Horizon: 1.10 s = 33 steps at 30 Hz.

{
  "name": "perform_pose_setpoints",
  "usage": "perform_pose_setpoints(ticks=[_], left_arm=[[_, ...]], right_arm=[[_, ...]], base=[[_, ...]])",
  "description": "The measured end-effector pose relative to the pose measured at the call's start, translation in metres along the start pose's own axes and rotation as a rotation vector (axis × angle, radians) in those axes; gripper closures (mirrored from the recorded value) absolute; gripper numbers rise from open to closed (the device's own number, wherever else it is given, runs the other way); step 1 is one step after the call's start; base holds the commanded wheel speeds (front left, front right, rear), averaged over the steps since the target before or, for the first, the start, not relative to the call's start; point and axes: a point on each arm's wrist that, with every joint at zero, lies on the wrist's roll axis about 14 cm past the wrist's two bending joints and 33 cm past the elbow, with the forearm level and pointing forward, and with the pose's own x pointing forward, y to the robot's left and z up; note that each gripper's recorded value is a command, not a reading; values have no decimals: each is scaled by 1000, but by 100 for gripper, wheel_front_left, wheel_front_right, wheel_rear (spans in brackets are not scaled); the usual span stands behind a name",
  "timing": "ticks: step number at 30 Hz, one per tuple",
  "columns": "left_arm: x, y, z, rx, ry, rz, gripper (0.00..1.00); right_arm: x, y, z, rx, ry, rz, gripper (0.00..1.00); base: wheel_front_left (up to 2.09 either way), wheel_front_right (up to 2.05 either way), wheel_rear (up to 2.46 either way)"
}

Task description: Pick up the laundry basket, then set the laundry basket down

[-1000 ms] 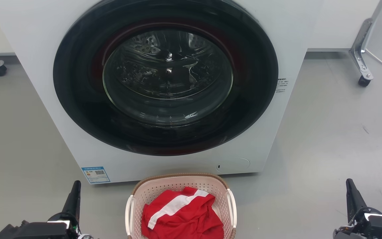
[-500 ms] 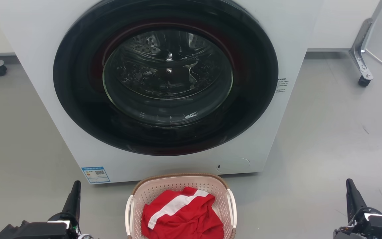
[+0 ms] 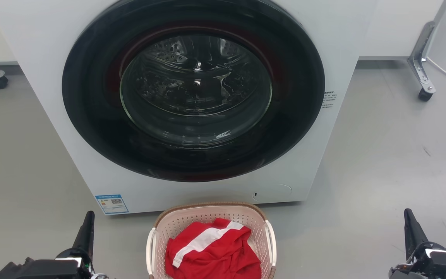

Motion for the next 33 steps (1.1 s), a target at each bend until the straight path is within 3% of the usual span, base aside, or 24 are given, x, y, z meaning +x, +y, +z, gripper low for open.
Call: perform_pose_setpoints(ticks=[33], left_arm=[[0,0,0,0,0,1,100]], right_arm=[[0,0,0,0,0,0,100]], base=[[0,0,0]])
